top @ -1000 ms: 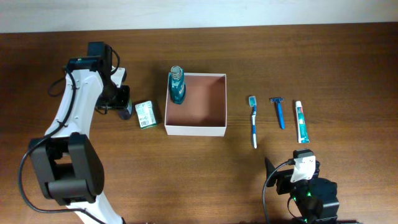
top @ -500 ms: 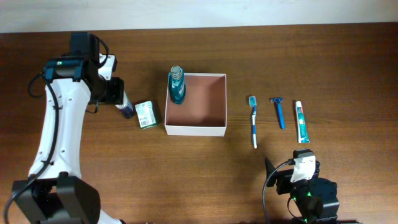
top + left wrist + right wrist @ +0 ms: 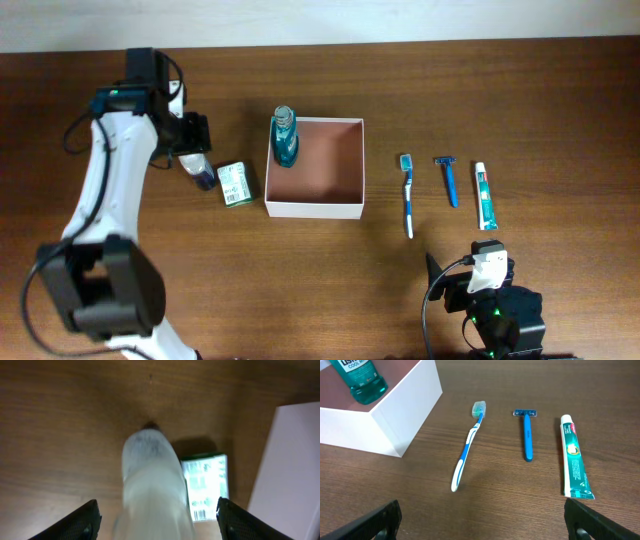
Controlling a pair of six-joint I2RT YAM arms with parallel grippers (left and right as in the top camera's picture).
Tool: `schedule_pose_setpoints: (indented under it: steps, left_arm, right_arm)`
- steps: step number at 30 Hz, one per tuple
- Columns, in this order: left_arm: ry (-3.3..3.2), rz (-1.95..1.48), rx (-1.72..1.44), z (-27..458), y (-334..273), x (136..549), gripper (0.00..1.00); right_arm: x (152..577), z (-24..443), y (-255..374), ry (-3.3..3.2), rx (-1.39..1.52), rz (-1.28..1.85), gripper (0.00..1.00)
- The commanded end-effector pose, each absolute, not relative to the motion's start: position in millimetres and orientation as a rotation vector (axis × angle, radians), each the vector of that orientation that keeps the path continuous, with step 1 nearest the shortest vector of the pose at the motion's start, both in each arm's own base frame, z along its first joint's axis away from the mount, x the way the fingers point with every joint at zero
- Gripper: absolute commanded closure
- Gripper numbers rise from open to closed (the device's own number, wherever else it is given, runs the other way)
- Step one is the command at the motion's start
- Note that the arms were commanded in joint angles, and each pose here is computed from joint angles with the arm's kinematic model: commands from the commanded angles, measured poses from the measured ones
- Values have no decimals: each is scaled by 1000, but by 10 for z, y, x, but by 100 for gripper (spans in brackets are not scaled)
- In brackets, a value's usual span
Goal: Pack container
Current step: 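Move the left gripper back and grasp the blue-and-white bottle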
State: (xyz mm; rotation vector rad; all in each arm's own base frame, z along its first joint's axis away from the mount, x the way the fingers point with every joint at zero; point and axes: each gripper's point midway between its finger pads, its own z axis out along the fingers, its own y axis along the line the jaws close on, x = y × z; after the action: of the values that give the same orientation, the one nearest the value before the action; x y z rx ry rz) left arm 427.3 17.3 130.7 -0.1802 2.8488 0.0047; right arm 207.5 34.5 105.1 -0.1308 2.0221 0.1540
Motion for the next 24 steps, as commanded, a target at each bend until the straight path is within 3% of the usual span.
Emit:
schedule_pose_setpoints:
  steps: [1,14,20,24]
  left_arm:
    - [2893,6,-234,1053,198,4329,25]
    - [2904,8,-234,916,201,4382,48]
    - [2928,10,-221,907,197,4328,75]
    - [2931,13,-202,987,196,4272,82]
  right_arm:
    - [2078,1044,337,2018,-129,153,1]
    - [2078,1044,337,2017,-129,153,1]
    - [2078,1044,337,2018,-129,153,1]
    - [2078,1044,337,2018,-129,153,1]
